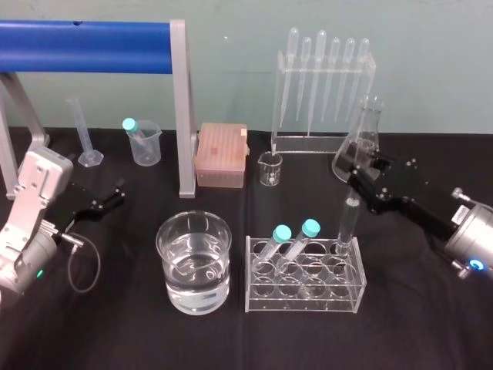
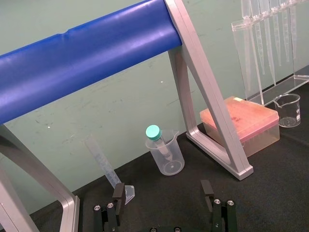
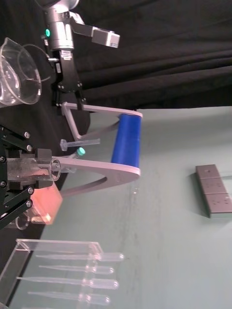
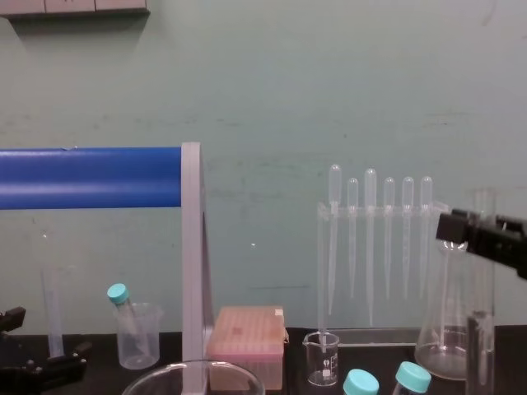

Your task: Hold the test tube with one hand and immerse one end into the beaker, then return it to the test tube rack.

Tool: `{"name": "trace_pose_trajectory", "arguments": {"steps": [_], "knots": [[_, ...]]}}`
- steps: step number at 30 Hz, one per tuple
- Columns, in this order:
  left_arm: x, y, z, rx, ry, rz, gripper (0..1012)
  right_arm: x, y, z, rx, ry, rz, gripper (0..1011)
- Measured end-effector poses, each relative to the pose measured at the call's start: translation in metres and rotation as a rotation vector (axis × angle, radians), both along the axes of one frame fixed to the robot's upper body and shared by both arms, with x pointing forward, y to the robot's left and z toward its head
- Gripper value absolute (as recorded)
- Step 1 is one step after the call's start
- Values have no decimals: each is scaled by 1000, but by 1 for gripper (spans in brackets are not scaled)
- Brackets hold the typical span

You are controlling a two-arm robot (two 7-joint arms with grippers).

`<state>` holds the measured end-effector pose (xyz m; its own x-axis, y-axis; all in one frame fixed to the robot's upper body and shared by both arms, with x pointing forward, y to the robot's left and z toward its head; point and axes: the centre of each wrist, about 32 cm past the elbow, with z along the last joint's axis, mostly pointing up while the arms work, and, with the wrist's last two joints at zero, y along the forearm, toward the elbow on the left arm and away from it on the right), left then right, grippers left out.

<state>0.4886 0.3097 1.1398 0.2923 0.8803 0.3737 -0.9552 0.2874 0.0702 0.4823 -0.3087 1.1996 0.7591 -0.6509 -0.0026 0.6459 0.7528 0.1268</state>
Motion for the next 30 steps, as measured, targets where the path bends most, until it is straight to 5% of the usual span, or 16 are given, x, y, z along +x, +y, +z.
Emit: {"name": "trace_pose_trajectory", "arguments": {"steps": [15, 30], "knots": [[0, 0, 0, 0, 0, 0, 1000, 12, 4, -21, -67, 90, 18, 243], [0, 0, 0, 0, 0, 0, 1000, 14, 5, -26, -86, 110, 19, 243]]}}
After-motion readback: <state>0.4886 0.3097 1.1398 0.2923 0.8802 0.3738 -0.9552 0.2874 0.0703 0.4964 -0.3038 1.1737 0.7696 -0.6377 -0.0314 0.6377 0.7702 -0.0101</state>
